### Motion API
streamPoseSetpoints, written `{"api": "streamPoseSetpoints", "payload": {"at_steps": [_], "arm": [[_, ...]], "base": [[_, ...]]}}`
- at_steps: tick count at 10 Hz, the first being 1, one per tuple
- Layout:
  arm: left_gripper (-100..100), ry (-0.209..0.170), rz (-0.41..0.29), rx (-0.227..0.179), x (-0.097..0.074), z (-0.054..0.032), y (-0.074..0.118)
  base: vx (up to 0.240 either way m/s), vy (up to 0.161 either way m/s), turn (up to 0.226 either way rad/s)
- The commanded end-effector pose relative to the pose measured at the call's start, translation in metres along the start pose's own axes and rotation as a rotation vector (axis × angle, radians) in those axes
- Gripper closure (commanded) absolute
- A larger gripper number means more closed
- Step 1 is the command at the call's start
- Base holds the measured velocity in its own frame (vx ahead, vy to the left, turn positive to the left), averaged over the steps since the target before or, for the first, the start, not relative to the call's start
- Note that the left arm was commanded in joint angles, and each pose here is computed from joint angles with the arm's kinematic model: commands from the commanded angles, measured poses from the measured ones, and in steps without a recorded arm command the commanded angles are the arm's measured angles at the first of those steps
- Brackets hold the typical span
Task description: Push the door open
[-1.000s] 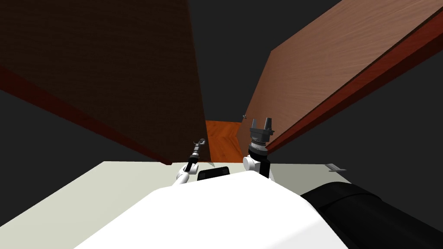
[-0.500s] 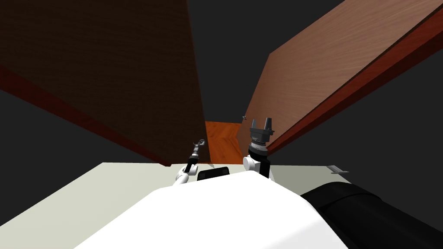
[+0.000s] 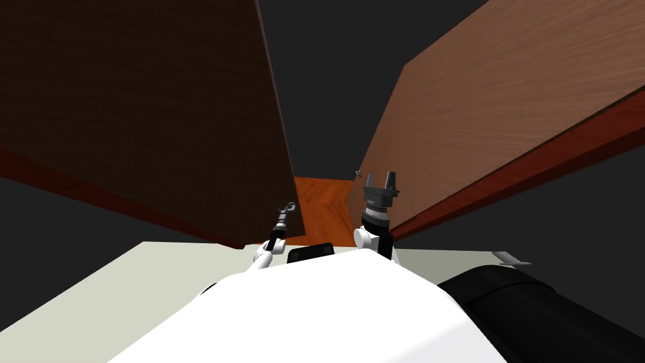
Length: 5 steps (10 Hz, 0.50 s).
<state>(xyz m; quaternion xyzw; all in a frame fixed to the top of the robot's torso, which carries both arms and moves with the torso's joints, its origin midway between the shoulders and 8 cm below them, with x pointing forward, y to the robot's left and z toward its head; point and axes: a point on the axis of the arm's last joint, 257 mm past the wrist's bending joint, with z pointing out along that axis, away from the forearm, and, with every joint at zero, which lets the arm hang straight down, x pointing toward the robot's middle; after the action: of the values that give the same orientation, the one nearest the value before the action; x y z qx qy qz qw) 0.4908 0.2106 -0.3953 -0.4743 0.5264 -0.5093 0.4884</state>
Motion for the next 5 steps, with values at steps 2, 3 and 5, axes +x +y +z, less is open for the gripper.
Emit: {"api": "streamPoseSetpoints", "payload": {"at_steps": [2, 3, 5], "arm": [[100, -0.049, 0.015, 0.004, -0.027, -0.0021, -0.003], [100, -0.058, 0.016, 0.004, -0.032, -0.0023, -0.003], [100, -0.096, 0.019, 0.004, -0.05, -0.0037, -0.003]], "base": [[0.095, -0.032, 0.028], [0.17, -0.094, 0.081], [0.17, -0.1, 0.077]]}}
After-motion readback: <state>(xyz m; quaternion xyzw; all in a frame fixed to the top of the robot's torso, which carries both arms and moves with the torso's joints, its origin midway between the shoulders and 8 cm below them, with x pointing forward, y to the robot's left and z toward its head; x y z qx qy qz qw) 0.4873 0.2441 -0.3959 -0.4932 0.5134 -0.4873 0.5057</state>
